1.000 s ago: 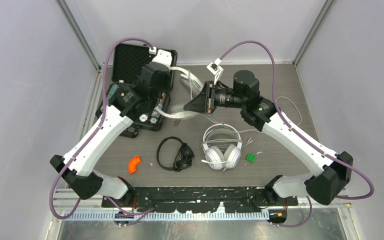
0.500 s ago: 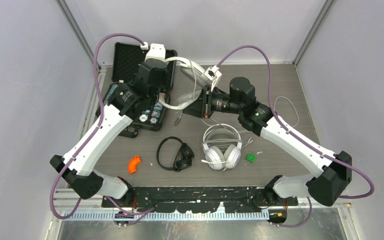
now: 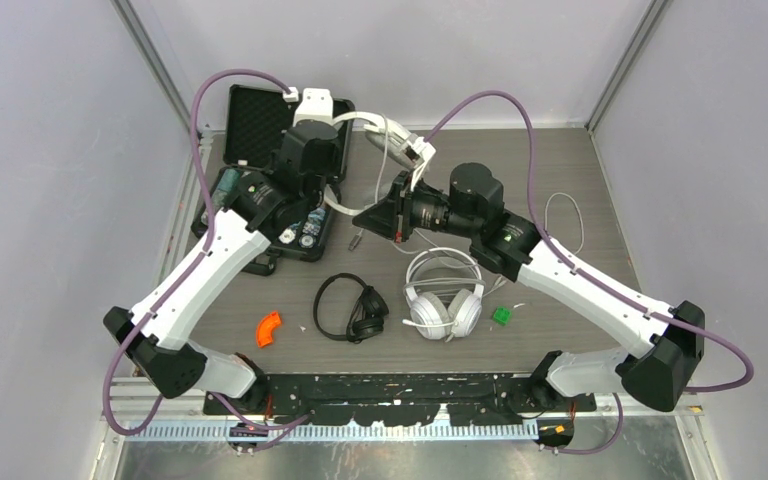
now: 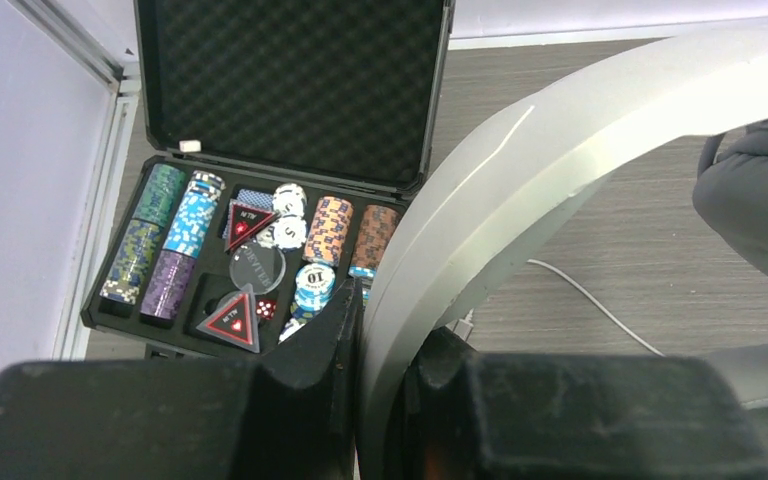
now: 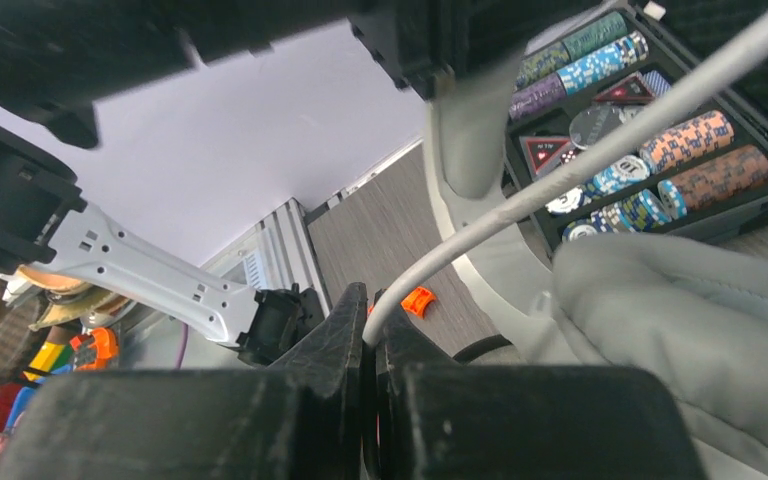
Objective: Wrap the headphones
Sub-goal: Wrap the headphones cable around the headphones.
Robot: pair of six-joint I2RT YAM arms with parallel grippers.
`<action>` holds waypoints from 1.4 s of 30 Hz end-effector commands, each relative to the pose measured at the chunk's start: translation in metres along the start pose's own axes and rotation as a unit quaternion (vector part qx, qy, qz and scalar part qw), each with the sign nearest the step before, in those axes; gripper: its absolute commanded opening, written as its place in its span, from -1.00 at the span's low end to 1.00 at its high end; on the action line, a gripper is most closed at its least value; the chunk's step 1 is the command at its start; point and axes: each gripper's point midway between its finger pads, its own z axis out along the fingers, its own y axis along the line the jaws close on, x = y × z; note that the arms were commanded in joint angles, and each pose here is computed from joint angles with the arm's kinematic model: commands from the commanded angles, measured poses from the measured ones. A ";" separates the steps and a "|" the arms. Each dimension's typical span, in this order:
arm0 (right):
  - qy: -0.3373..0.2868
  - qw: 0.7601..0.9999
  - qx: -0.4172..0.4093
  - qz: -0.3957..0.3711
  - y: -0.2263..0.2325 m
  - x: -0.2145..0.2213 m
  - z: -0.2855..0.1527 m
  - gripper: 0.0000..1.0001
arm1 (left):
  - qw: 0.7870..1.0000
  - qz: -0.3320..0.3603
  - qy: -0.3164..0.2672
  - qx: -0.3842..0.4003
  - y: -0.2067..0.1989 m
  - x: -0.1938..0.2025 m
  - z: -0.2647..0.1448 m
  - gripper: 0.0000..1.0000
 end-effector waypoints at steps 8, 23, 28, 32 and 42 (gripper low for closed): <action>-0.032 0.998 0.013 -0.047 0.006 -0.026 0.004 -1.00 | 0.987 -0.122 -0.105 0.026 0.001 -0.054 -0.016 -1.00; -0.009 0.998 0.006 -0.062 0.012 -0.026 0.012 -0.99 | 0.987 -0.126 -0.092 0.033 -0.005 -0.046 -0.011 -1.00; 0.010 0.995 0.043 -0.089 -0.013 0.000 0.007 -0.86 | 0.983 -0.151 -0.100 0.039 -0.001 -0.059 -0.021 -1.00; 0.016 0.994 0.044 -0.102 -0.015 0.006 0.003 -0.78 | 0.977 -0.177 -0.105 0.054 -0.001 -0.068 -0.030 -1.00; -0.009 0.990 -0.003 -0.141 -0.014 0.030 -0.002 -0.54 | 0.960 -0.241 -0.108 0.094 0.004 -0.083 -0.050 -1.00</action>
